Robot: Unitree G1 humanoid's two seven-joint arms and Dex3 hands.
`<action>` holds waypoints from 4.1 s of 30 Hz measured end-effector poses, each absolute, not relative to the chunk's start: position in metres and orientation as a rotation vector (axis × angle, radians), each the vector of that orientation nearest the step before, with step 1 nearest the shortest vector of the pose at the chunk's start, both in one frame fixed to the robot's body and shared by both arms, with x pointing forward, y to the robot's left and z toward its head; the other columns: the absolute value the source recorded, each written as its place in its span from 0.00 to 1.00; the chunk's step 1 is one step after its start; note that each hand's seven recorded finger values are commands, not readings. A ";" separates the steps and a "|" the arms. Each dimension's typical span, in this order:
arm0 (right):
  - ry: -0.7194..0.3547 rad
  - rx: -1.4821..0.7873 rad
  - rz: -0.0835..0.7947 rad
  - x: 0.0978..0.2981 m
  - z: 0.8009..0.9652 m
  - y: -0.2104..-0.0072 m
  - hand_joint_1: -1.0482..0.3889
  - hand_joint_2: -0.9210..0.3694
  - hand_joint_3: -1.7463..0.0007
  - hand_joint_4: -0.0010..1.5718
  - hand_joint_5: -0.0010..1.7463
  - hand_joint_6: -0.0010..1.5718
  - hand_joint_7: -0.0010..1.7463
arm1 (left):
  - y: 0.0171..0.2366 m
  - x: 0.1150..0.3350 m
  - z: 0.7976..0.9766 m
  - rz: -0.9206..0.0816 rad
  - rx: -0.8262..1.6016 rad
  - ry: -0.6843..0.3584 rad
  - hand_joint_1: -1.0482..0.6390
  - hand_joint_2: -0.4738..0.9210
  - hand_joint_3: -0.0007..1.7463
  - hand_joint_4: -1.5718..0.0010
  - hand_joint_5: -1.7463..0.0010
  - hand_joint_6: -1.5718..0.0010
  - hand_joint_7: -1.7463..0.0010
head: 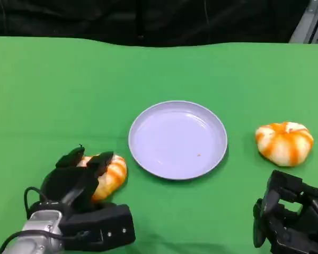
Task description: Grasp the bread from the table and place it into the plate.
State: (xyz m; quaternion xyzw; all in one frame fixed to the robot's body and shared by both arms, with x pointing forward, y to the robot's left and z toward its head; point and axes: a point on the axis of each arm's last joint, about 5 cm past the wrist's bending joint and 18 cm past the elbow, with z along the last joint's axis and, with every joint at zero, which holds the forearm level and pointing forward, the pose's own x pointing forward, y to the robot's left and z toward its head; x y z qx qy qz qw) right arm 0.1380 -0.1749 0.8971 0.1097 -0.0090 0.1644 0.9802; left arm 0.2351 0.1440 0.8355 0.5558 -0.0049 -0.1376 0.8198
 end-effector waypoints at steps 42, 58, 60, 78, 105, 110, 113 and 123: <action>-0.018 0.235 0.332 0.138 0.897 -0.177 0.68 0.18 0.45 0.54 1.00 0.48 0.90 | 0.073 0.269 0.926 -0.213 0.925 -0.494 0.56 0.93 0.29 0.54 0.00 0.60 0.07; -0.006 0.231 0.318 0.138 0.896 -0.183 0.68 0.21 0.44 0.54 1.00 0.50 0.88 | 0.012 0.285 0.890 -0.282 0.865 -0.368 0.50 1.00 0.06 0.58 0.55 0.43 0.65; -0.006 0.237 0.319 0.138 0.896 -0.183 0.68 0.21 0.44 0.54 1.00 0.50 0.87 | 0.016 0.285 0.887 -0.295 0.876 -0.343 0.33 1.00 0.11 0.80 0.87 0.57 0.91; -0.001 0.240 0.321 0.137 0.895 -0.182 0.67 0.22 0.43 0.55 1.00 0.51 0.87 | 0.043 0.291 0.901 -0.571 0.863 -0.250 0.00 1.00 0.56 1.00 1.00 1.00 1.00; -0.001 0.226 0.319 0.153 0.888 -0.184 0.67 0.23 0.42 0.55 1.00 0.49 0.87 | 0.205 0.128 0.906 -0.545 -0.336 0.088 0.65 0.79 0.75 0.40 0.00 0.51 0.00; 0.005 0.225 0.331 0.154 0.886 -0.185 0.67 0.23 0.43 0.55 1.00 0.50 0.87 | 0.216 0.110 0.892 -0.489 -0.318 0.138 0.68 0.76 0.81 0.40 0.00 0.52 0.00; 0.007 0.224 0.321 0.153 0.884 -0.188 0.67 0.24 0.43 0.56 1.00 0.51 0.86 | 0.222 0.107 0.890 -0.462 -0.313 0.142 0.68 0.77 0.81 0.40 0.00 0.52 0.00; -0.002 0.219 0.316 0.153 0.885 -0.189 0.66 0.24 0.42 0.56 0.99 0.52 0.86 | 0.224 0.112 0.893 -0.459 -0.327 0.120 0.69 0.80 0.81 0.39 0.00 0.51 0.00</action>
